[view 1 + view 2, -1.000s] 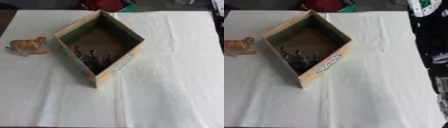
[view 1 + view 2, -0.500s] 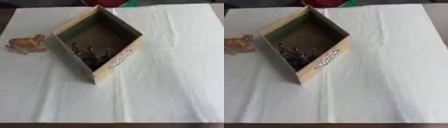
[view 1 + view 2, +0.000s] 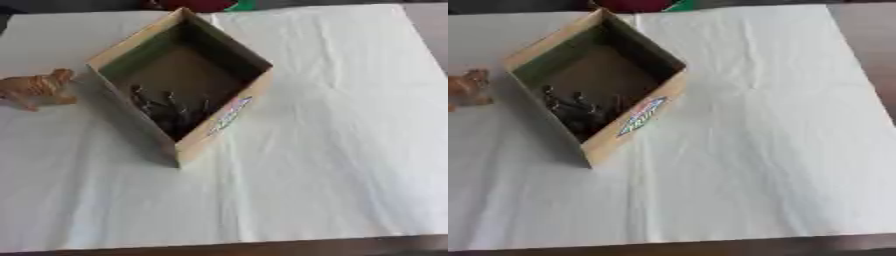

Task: Pick up objects on the table and place them in the box.

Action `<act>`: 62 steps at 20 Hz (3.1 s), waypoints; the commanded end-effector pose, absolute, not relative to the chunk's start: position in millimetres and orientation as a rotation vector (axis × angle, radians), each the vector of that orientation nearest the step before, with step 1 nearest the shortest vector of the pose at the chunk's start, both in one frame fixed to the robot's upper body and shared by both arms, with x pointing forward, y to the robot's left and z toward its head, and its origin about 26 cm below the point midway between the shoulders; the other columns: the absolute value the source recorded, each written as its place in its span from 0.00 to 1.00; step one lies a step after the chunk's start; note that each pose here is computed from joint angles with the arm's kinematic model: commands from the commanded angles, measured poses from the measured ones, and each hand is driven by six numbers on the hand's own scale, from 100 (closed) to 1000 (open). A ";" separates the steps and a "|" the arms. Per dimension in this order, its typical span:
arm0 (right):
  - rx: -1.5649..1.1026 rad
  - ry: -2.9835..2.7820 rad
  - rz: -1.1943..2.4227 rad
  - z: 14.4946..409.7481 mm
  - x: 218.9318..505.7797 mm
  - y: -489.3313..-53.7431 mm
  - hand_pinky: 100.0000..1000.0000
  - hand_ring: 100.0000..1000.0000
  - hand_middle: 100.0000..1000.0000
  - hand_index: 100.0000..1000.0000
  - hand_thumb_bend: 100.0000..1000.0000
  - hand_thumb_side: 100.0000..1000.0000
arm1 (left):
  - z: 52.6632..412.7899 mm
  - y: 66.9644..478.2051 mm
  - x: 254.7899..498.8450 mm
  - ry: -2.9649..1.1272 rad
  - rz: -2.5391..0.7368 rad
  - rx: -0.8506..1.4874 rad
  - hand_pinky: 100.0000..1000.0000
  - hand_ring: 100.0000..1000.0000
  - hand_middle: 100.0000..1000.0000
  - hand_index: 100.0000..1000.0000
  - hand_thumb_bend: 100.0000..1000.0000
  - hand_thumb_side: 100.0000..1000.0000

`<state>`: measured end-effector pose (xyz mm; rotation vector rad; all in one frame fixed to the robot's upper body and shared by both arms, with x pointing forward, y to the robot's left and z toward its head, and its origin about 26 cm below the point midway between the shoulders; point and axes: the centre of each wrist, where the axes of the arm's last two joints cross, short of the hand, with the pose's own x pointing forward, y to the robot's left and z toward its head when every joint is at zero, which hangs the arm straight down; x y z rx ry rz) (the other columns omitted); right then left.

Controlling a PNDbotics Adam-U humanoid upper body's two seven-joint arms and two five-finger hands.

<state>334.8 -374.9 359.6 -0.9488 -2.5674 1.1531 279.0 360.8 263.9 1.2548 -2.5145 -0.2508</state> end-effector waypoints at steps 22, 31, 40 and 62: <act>-0.676 -2.746 0.657 345.4 270.1 -361.0 0.70 0.97 0.70 0.79 0.00 0.99 | 242.7 444.9 330.5 -1.621 -1.317 1.594 0.64 0.85 0.84 0.97 0.96 1.00; -0.536 -2.818 0.480 340.8 271.2 -359.9 0.70 0.98 0.68 0.78 0.00 0.99 | 211.8 465.8 344.4 -1.408 -1.551 1.472 0.67 0.91 0.91 1.00 0.87 0.86; -0.561 -2.823 0.374 331.9 275.5 -353.5 0.69 1.00 0.67 0.77 0.00 0.99 | 223.7 468.6 357.1 -1.300 -1.699 1.451 0.68 0.93 0.93 1.00 0.83 0.81; -0.705 -2.823 0.183 309.9 286.3 -332.8 0.69 1.00 0.66 0.76 0.00 0.98 | 283.0 424.6 416.5 -1.115 -1.864 1.498 0.66 0.89 0.85 0.93 0.50 0.54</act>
